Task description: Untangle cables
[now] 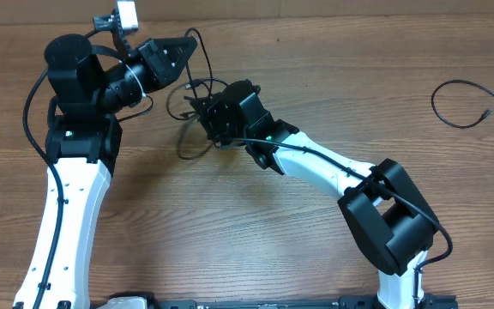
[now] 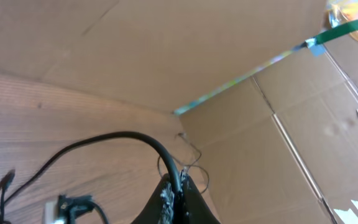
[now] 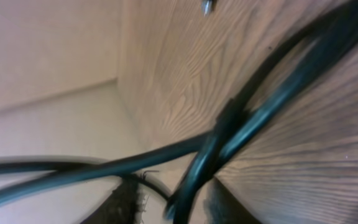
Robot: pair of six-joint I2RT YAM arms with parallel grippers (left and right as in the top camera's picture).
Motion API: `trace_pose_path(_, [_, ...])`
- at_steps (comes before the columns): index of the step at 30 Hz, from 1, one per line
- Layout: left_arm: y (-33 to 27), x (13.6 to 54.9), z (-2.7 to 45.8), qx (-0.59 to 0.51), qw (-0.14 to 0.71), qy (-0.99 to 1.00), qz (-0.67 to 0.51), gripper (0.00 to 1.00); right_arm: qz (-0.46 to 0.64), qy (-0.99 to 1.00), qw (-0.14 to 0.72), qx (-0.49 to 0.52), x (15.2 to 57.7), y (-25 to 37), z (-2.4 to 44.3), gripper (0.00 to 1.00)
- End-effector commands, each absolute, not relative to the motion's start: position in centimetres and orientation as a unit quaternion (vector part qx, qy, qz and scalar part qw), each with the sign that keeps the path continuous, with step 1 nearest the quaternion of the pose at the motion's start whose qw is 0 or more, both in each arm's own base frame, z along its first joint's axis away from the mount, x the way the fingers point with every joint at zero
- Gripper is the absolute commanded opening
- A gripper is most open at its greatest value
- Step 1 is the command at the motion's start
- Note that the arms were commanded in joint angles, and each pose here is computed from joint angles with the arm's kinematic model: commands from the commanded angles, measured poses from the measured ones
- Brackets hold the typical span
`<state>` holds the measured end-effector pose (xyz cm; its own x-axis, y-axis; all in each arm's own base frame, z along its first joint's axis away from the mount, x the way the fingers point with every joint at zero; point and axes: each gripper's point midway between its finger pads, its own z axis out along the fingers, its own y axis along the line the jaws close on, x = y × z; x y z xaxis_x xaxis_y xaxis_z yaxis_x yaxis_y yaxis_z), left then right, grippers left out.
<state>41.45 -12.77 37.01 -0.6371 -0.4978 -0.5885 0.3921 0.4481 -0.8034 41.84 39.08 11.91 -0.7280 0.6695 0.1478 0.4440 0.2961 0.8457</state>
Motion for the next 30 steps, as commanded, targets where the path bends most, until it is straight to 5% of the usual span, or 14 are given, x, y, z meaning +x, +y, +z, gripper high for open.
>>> trace_pose_path(1, [-12.3, 40.6, 40.5, -0.01, 0.463, 0.711, -0.529, 0.04, 0.444, 0.829, 0.144, 0.308, 41.4, 38.5, 10.6, 0.13])
trace_pose_path(3, [-11.2, 41.0, 41.2, -0.006, 0.488, 0.702, -0.518, 0.04, 0.399, 0.861, 0.147, 0.279, 40.8, 37.0, 8.8, 0.04])
trace_pose_path(8, [-6.6, 42.6, 40.8, -0.043, 0.536, 0.706, -0.46, 0.04, 0.264, 0.926, 0.143, 0.229, 40.4, 29.1, 5.4, 0.04])
trace_pose_path(12, [-4.6, 43.1, 40.5, -0.066, 0.548, 0.708, -0.44, 0.04, 0.175, 0.946, 0.159, 0.223, 41.3, 22.2, 4.6, 0.16])
trace_pose_path(18, [-2.7, 43.2, 40.4, -0.075, 0.561, 0.709, -0.422, 0.04, 0.099, 0.948, 0.101, 0.286, 40.3, 13.2, 3.2, 0.18])
trace_pose_path(24, [-1.7, 43.7, 39.3, -0.094, 0.564, 0.72, -0.393, 0.04, 0.085, 0.953, 0.08, 0.278, 39.7, 9.2, 3.6, 0.23])
trace_pose_path(28, [-1.0, 43.8, 37.3, -0.122, 0.545, 0.743, -0.369, 0.04, 0.16, 0.957, 0.087, 0.226, 40.4, 10.3, 7.1, 0.04])
trace_pose_path(30, [-1.1, 43.8, 36.4, -0.127, 0.534, 0.753, -0.363, 0.04, 0.225, 0.953, 0.102, 0.175, 40.7, 12.2, 10.2, 0.04])
